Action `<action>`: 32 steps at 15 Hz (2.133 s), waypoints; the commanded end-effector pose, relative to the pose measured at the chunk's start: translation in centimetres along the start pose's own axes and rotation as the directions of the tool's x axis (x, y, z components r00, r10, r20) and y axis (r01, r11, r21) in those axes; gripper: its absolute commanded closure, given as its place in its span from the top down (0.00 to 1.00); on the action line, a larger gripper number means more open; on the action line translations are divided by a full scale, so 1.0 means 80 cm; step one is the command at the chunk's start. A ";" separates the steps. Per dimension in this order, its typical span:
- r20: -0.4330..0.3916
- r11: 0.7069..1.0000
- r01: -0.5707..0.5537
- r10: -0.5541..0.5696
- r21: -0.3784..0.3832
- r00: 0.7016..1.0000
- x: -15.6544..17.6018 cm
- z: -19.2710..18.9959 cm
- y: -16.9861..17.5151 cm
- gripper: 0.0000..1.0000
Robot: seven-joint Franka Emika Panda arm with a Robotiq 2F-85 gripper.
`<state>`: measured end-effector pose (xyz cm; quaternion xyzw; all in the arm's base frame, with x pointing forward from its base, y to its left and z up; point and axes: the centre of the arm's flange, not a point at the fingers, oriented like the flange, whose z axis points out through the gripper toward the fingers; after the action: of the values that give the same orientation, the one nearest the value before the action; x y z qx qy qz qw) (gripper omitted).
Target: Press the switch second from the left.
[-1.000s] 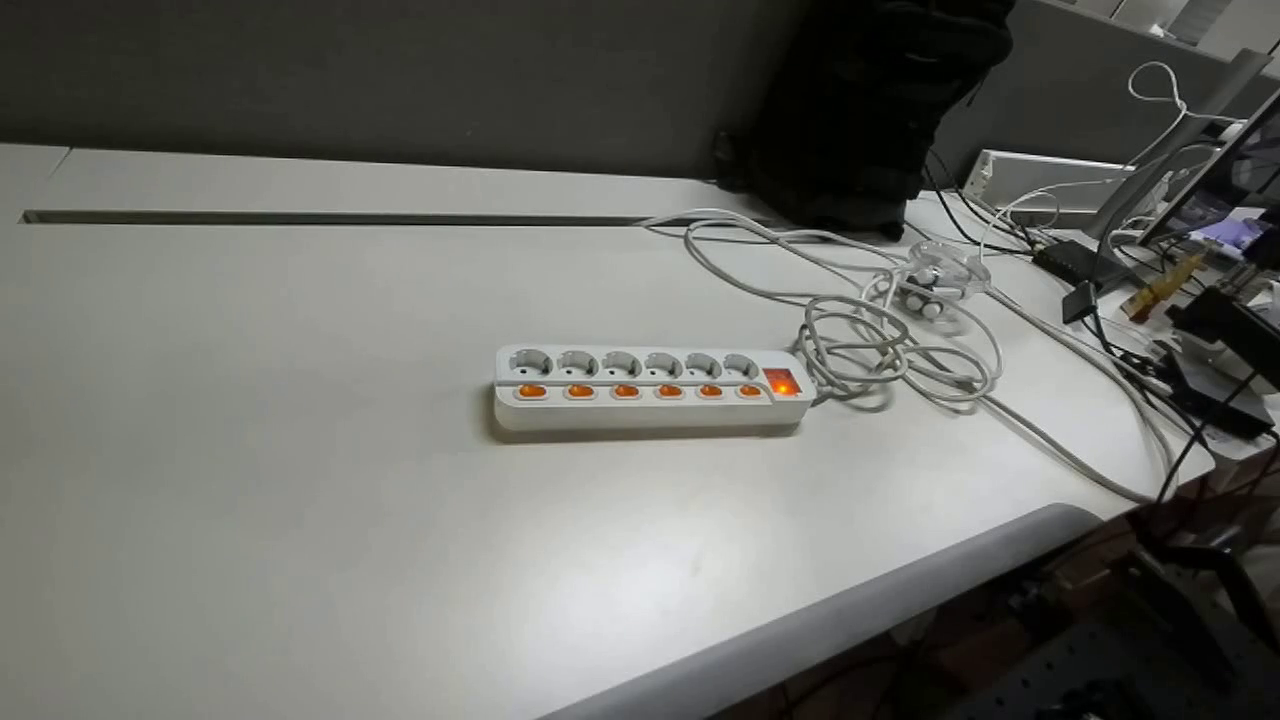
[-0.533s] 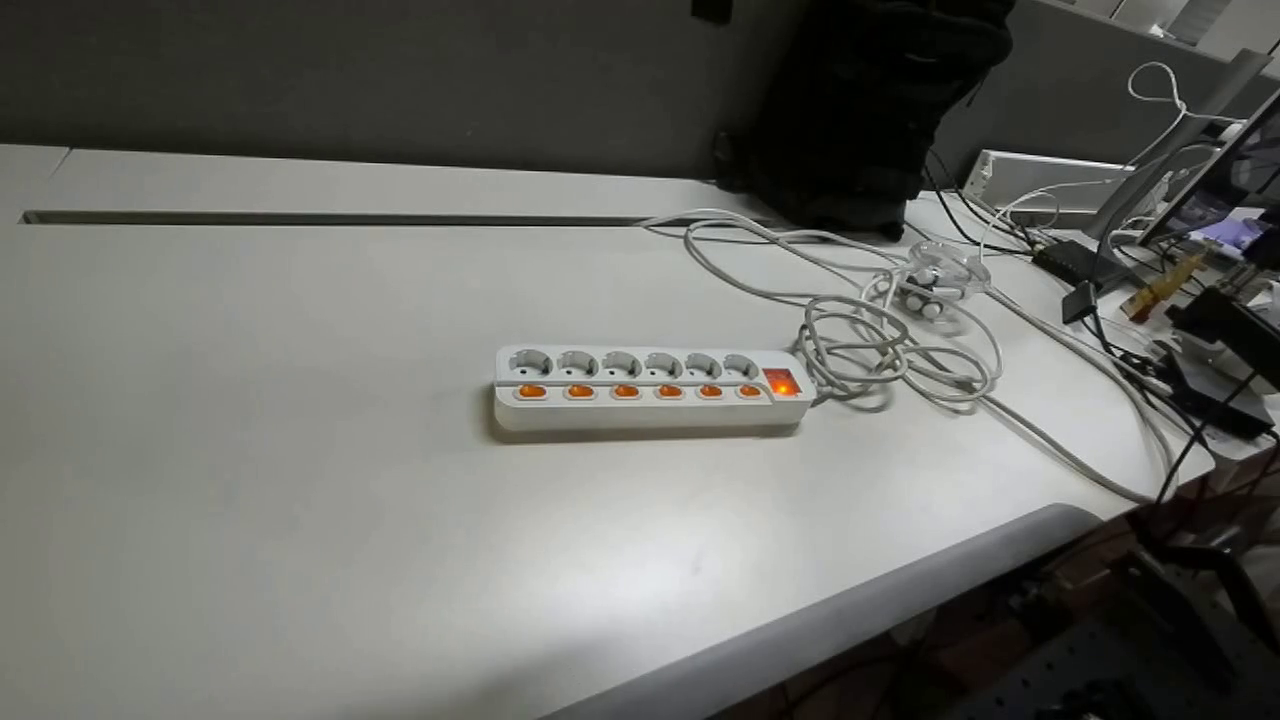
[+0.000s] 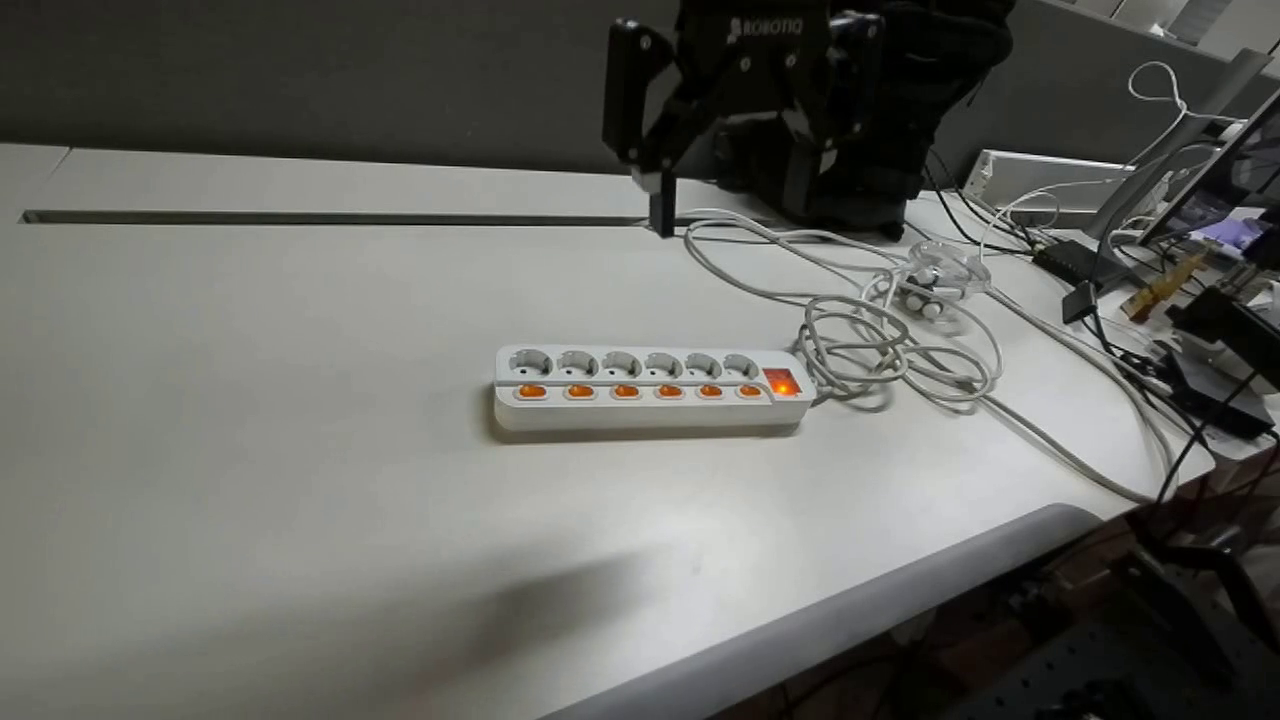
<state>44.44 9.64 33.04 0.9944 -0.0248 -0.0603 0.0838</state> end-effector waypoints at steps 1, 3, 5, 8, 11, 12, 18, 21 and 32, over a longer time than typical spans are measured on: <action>0.010 0.997 -0.080 0.080 -0.002 0.997 0.017 0.043 -0.002 0.68; 0.004 0.994 -0.108 0.108 0.008 0.994 0.026 0.059 -0.004 0.53; 0.006 0.991 -0.135 0.134 0.025 0.991 0.035 0.074 -0.008 0.38; -0.001 0.986 -0.161 0.162 0.042 0.987 0.045 0.093 -0.017 0.18; -0.025 0.985 -0.169 0.170 0.038 0.985 0.047 0.104 -0.025 0.01; -0.038 0.986 -0.164 0.165 0.028 0.986 0.046 0.104 -0.026 0.00; -0.022 0.990 -0.137 0.139 0.044 0.990 0.041 0.107 -0.024 0.01; -0.052 0.992 -0.112 0.114 0.050 0.992 0.047 0.118 -0.029 0.00; -0.152 0.997 0.006 0.005 0.072 0.988 0.052 0.162 -0.069 0.00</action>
<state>47.18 12.50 19.57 0.9984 -0.0298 0.0067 0.0473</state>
